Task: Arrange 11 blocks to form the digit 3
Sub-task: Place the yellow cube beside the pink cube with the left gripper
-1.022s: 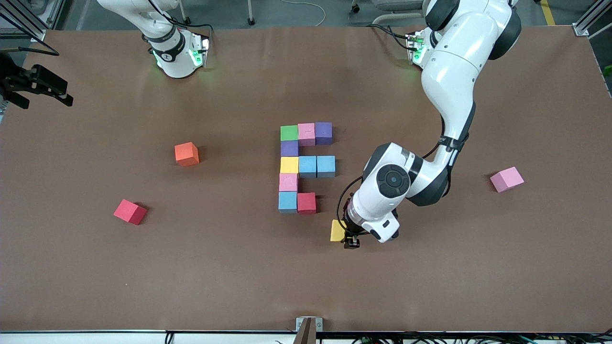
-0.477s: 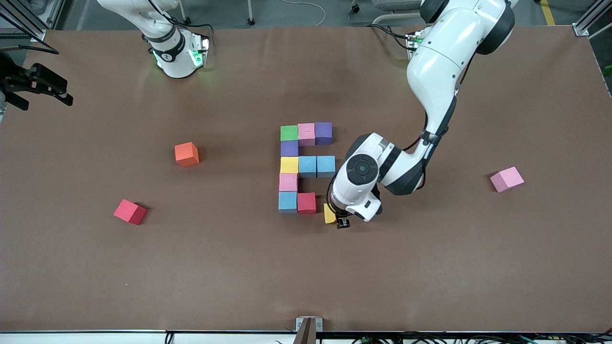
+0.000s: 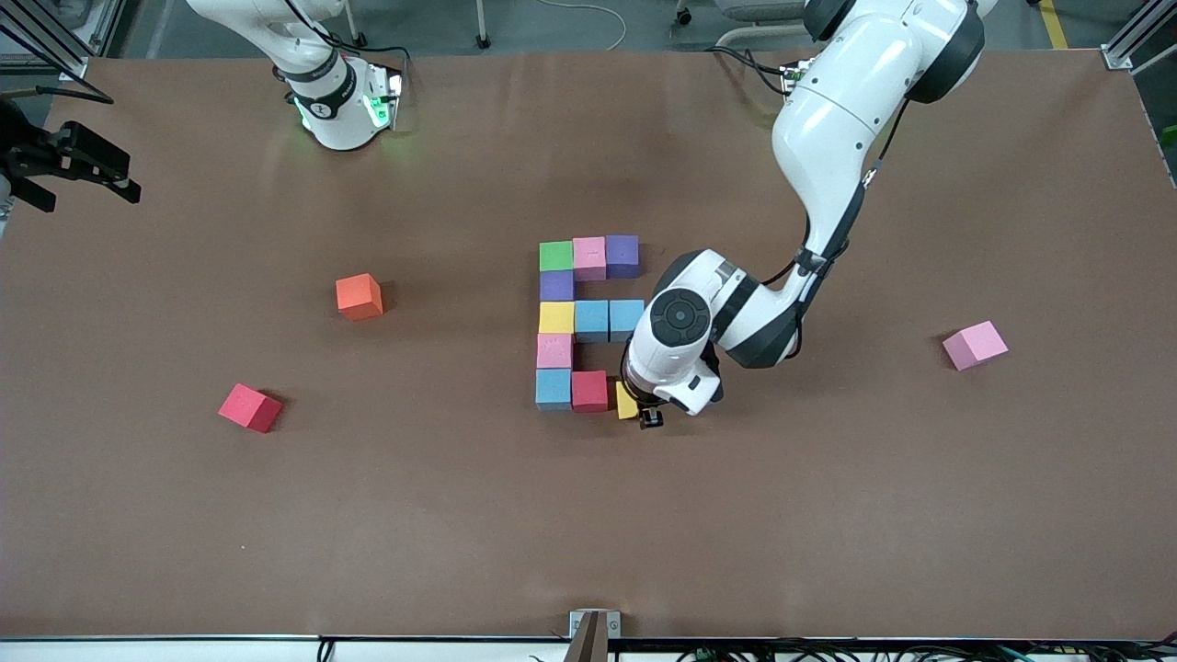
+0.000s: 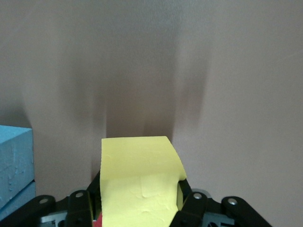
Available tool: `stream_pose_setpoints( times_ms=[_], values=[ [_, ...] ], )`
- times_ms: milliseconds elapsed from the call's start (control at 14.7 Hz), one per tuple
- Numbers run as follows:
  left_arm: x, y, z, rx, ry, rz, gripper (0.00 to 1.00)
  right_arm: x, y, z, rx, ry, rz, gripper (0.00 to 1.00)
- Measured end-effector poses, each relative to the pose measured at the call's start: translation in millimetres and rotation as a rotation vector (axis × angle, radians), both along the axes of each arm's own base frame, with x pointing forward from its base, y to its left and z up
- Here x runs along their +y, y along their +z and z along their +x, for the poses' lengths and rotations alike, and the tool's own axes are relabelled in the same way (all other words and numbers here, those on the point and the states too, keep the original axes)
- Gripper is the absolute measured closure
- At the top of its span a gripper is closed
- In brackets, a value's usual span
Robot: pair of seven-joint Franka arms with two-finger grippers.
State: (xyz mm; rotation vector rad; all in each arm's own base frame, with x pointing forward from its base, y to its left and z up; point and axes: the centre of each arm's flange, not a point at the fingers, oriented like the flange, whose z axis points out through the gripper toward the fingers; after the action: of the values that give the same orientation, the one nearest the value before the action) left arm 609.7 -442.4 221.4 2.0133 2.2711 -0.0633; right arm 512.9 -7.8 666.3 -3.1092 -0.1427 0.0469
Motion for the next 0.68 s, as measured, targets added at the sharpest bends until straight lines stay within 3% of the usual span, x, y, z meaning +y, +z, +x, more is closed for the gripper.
stream_pose_setpoints(
  times_ms=[681],
  values=[
    [-4,-6,-11,-0.016,-0.034,-0.019,0.40,0,0,0,0.000,0.001,0.000,0.00]
  ],
)
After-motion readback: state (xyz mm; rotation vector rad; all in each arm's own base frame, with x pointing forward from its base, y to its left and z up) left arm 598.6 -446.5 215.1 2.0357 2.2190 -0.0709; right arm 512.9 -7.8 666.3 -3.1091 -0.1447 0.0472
